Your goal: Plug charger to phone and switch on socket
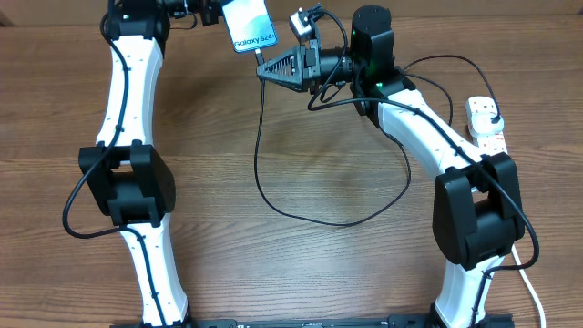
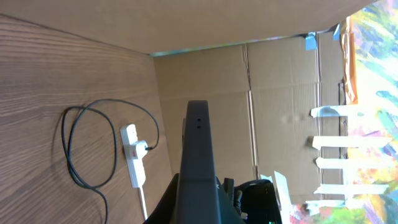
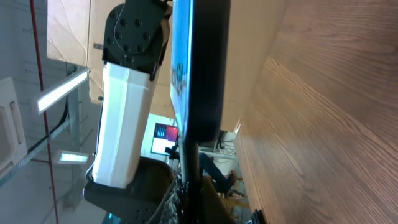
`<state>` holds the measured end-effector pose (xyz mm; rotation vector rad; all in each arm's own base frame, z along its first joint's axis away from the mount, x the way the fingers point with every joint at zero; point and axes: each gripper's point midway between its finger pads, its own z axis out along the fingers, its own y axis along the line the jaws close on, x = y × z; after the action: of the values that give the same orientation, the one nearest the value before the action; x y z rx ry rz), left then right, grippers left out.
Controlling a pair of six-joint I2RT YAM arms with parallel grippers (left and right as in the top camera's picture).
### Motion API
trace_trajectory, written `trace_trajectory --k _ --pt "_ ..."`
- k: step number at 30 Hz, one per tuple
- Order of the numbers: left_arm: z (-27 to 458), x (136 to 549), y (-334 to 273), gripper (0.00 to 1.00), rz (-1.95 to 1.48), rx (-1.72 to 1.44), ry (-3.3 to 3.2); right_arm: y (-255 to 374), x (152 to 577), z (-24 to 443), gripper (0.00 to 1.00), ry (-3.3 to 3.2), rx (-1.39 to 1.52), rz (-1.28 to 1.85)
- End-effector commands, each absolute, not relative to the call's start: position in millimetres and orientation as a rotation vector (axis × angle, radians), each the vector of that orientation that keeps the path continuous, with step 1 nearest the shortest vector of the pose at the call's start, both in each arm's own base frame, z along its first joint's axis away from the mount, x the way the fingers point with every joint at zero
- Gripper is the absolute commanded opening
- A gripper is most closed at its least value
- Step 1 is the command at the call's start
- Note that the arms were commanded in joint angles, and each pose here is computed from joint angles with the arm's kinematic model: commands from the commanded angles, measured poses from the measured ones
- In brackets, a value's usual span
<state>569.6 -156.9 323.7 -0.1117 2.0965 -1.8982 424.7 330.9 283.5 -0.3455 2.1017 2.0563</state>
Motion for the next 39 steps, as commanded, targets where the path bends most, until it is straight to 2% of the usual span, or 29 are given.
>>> trace_trajectory --k 1,13,27,39 --pt "330 553 -168 0.04 -1.980 -0.015 2.115 327 454 288 0.04 2.058 -0.186 1.969" --pt "332 553 -168 0.04 -1.973 0.003 2.104 327 453 288 0.04 2.061 -0.194 1.975" --pt "330 572 -130 0.04 -1.890 -0.116 2.068 327 437 283 0.04 2.083 -0.313 2.004" --pt "330 571 -126 0.04 -1.897 -0.112 2.066 327 437 279 0.04 2.070 -0.359 1.968"
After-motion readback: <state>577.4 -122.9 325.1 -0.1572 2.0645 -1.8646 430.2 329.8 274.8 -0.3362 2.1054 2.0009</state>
